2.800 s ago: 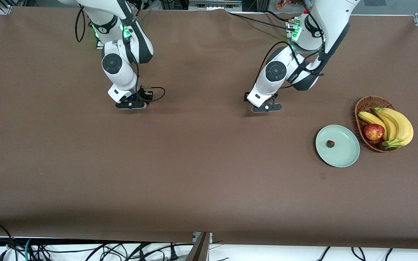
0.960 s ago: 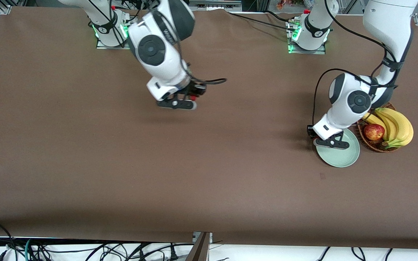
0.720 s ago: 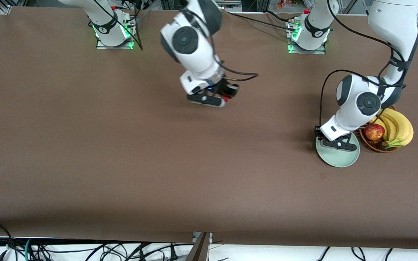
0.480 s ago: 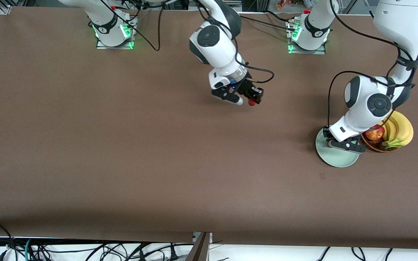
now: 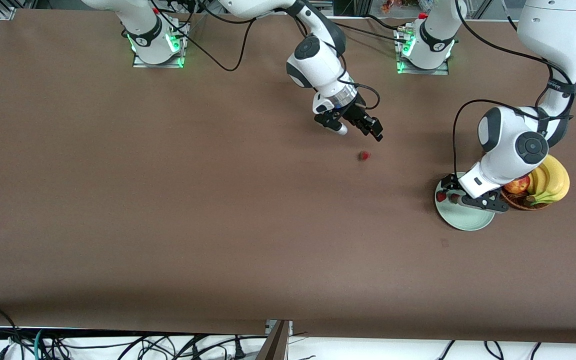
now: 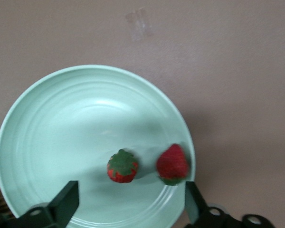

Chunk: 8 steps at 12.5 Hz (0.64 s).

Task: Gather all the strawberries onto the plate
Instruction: 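Drop the strawberry on the plate while the right gripper sets the last mid-table, then grasp the last strawberry with the left gripper while the right gripper withdraws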

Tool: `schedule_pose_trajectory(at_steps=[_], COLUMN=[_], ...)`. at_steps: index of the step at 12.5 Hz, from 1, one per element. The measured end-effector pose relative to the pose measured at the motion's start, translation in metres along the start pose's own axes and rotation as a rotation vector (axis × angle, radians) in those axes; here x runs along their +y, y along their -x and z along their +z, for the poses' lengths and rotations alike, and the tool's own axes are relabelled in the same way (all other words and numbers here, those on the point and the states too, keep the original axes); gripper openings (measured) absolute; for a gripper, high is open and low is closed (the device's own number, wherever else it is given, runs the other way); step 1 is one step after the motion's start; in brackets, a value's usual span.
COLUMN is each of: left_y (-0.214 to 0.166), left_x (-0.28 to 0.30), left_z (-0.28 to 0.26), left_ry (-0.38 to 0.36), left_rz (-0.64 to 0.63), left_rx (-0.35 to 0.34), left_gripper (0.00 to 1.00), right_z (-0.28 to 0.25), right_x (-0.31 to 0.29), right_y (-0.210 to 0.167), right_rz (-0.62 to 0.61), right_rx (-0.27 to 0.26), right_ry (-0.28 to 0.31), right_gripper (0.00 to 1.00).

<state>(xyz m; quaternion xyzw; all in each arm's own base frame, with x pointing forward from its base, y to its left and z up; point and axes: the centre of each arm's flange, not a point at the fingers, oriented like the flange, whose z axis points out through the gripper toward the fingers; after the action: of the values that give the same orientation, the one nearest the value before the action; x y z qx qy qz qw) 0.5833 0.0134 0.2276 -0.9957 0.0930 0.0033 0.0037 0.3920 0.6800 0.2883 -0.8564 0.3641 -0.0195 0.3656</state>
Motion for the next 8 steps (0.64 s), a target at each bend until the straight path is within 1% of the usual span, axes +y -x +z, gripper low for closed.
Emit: schedule_pose_trajectory(at_steps=[1, 2, 3, 4, 6, 8], left_y=[-0.006, -0.013, -0.019, -0.024, -0.027, -0.027], left_x=[0.005, 0.009, 0.014, 0.023, 0.057, 0.092], left_z=[-0.006, -0.015, -0.023, -0.029, -0.022, -0.006], left_ry=[0.015, 0.028, 0.046, 0.07, 0.131, 0.155], left_rz=[-0.005, -0.006, -0.01, -0.018, -0.033, -0.054], left_rx=[-0.01, -0.024, -0.036, -0.042, -0.064, -0.096], left_gripper=[1.0, 1.0, 1.0, 1.0, 1.0, 1.0], right_z=[-0.004, -0.008, -0.012, -0.018, -0.04, -0.071], right_x=[-0.006, -0.011, -0.016, -0.023, -0.044, -0.065], right_y=[-0.003, -0.005, -0.009, -0.016, -0.038, -0.059], right_rz=[0.005, 0.007, 0.006, 0.007, 0.003, -0.044], right_rx=[0.001, 0.003, 0.01, 0.021, 0.04, 0.031], right_ry=[-0.008, -0.006, 0.008, 0.037, 0.127, 0.228], right_gripper=[0.83, 0.94, 1.0, 1.0, 1.0, 1.0])
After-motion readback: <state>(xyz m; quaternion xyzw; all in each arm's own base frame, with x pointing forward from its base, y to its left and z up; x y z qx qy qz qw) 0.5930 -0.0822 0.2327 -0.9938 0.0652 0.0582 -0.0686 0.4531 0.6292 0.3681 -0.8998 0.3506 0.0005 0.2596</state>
